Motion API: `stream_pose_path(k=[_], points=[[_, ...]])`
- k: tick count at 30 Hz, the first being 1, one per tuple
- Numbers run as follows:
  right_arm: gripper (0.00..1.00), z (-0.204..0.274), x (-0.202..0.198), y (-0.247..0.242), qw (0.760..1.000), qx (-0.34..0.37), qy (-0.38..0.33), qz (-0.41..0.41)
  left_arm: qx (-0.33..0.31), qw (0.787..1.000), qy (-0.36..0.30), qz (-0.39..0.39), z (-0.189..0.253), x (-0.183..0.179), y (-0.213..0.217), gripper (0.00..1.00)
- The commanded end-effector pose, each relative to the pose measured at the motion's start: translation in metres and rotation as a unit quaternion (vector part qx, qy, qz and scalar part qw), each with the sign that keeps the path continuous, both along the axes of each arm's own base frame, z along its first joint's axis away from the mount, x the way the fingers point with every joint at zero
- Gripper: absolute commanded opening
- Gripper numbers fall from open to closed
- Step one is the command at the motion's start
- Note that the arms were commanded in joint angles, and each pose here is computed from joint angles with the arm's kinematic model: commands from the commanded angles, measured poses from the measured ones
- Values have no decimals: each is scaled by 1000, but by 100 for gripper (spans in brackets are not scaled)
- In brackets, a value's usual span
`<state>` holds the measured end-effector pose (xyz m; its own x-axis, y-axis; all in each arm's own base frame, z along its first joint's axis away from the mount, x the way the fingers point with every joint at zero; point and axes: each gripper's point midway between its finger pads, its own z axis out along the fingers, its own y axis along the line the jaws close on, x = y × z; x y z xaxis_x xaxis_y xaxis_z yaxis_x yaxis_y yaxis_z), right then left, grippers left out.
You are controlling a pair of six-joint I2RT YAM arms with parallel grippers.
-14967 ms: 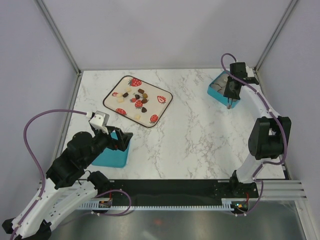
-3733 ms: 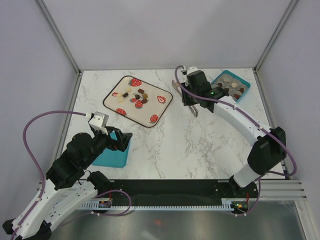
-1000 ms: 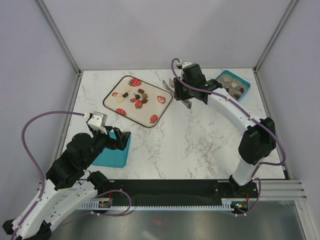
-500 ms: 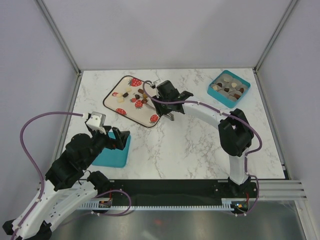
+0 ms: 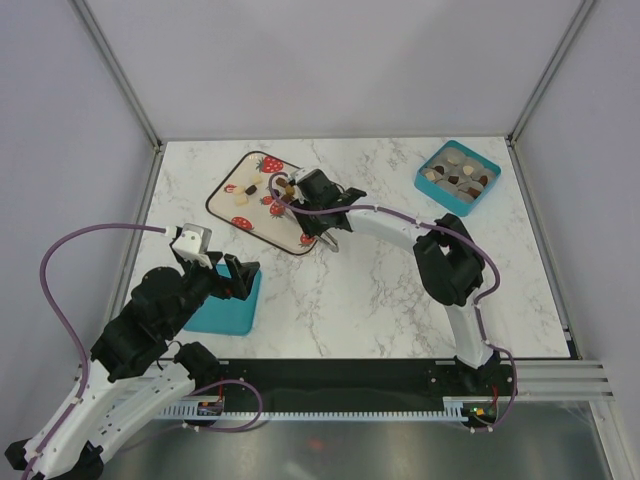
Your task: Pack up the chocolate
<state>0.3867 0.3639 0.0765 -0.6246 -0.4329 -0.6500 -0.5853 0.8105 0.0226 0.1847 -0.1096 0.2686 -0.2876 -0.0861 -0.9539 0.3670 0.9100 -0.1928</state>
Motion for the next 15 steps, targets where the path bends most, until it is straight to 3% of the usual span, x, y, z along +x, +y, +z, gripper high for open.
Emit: stream_pose_path(k=[1, 15], points=[[53, 25, 20, 15, 999, 16, -44, -3, 9, 1000, -26, 7, 8, 4, 4, 100], [50, 23, 28, 23, 999, 6, -35, -2, 9, 1000, -26, 10, 8, 4, 5, 100]])
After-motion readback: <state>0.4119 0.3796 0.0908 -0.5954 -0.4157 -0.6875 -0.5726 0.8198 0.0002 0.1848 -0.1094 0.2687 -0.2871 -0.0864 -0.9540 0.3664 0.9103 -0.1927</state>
